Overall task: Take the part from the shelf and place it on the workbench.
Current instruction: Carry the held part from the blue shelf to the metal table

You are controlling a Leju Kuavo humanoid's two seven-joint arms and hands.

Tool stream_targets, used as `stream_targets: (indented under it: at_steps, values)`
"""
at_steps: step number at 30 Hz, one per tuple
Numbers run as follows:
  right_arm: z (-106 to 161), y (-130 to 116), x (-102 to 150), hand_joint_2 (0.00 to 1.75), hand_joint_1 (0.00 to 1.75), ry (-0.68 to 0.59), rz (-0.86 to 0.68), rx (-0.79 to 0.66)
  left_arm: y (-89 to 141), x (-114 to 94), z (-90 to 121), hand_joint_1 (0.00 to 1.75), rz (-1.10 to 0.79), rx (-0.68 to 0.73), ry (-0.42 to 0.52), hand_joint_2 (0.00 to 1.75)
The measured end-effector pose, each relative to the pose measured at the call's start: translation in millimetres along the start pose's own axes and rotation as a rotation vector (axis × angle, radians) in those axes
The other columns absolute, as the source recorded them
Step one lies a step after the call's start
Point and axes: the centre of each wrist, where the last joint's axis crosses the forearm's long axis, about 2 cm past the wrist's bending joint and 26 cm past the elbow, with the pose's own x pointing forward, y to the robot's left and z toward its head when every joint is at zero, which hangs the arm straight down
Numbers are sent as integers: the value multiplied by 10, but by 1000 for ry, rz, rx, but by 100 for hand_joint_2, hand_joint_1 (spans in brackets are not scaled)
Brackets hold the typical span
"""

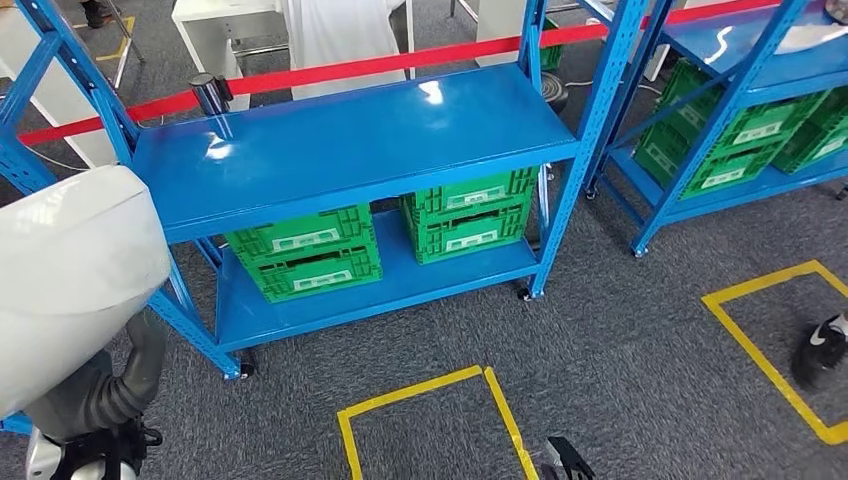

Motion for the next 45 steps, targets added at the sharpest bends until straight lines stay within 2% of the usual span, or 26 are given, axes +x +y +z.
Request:
stream_targets:
  at_steps: [17,27,45]
  values:
    - [0,6,-54,0,0,12,-25,-8,-23,1,-77,175,10,8,-5,175]
    - [-2,13,-14,0,0,-34,-27,3,21,-85,-138,175,-2,15,-8,175]
    - [-2,18,-58,0,0,-45,-85,-11,11,-85,-241,175,-6,17,-3,175]
